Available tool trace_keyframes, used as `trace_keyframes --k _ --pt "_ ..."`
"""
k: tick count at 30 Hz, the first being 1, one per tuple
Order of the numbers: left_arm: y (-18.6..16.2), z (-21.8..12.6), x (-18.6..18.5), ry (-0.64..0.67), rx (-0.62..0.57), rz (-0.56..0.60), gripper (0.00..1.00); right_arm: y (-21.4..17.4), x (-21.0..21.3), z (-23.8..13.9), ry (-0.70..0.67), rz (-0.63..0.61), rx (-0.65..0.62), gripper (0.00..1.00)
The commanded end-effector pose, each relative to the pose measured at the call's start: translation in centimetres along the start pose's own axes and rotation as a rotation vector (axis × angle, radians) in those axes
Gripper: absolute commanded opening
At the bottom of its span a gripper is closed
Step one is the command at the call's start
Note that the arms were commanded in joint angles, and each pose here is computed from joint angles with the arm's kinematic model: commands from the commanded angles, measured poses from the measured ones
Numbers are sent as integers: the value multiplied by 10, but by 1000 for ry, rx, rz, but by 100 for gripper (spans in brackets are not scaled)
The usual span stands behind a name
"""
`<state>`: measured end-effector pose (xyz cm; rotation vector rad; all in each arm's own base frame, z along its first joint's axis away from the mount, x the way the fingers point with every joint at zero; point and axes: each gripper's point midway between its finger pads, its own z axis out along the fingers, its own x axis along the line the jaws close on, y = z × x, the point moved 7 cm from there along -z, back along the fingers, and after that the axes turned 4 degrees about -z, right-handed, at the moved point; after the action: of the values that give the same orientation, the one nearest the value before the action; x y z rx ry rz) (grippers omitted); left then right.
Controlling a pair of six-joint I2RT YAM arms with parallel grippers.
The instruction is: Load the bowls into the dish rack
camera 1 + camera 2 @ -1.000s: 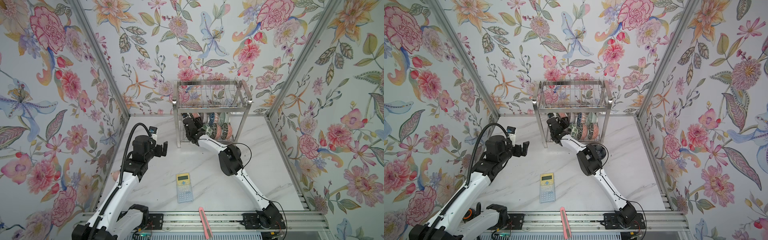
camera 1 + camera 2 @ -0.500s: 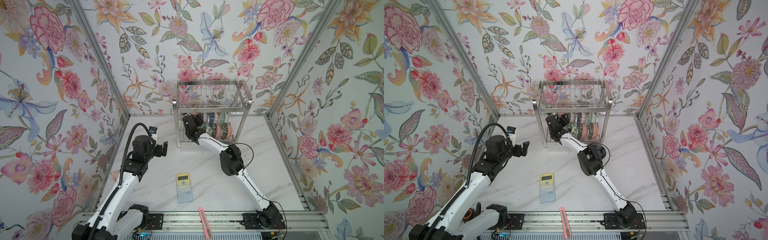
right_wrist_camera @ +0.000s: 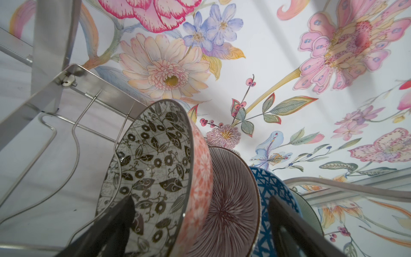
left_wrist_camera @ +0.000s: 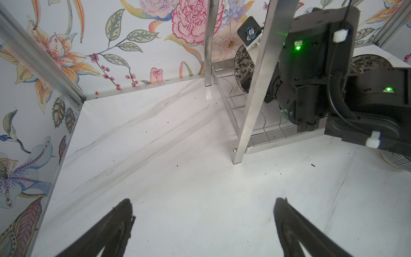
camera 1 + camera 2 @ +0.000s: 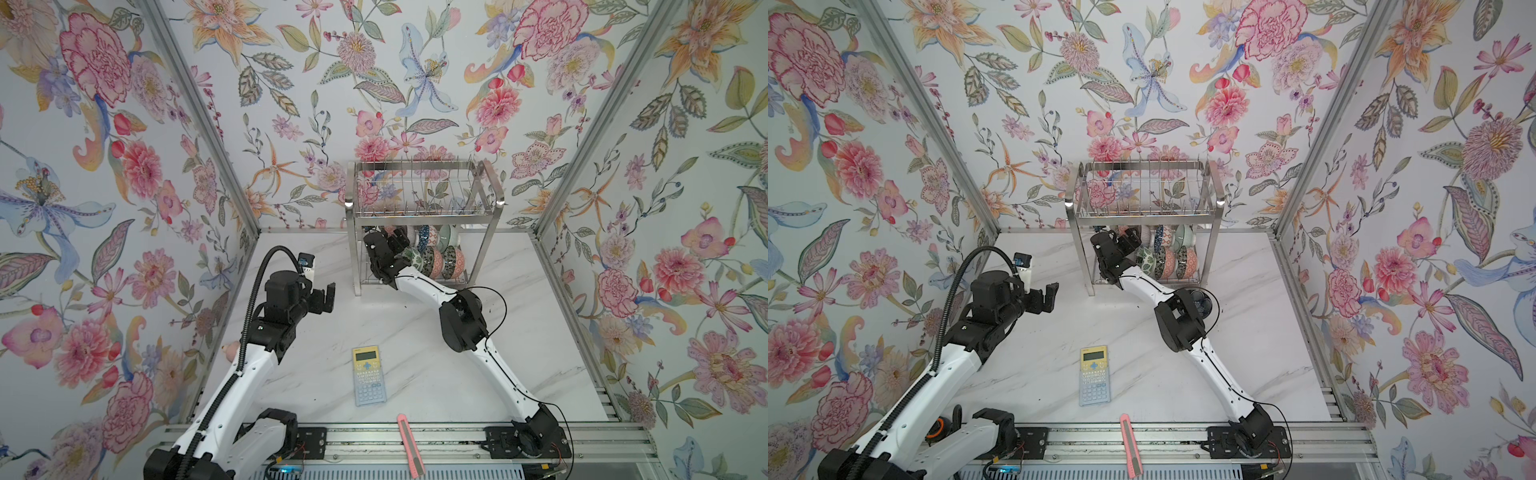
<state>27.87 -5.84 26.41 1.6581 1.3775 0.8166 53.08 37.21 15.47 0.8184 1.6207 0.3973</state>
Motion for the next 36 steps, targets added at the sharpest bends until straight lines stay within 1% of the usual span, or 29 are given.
trace_keyframes --k 1,11,27,36 --pt "0 -2 3 3 -11 -9 99 29 -33 -15 -16 69 -40 99" --pt "0 -1 2 0 -10 -11 99 28 -33 -16 11 71 -34 99" --pt "0 -1 2 -4 -10 -12 99 36 -44 -25 35 77 -34 99" --pt "1 -4 2 -5 -19 -13 99 31 -55 -43 110 107 -27 99"
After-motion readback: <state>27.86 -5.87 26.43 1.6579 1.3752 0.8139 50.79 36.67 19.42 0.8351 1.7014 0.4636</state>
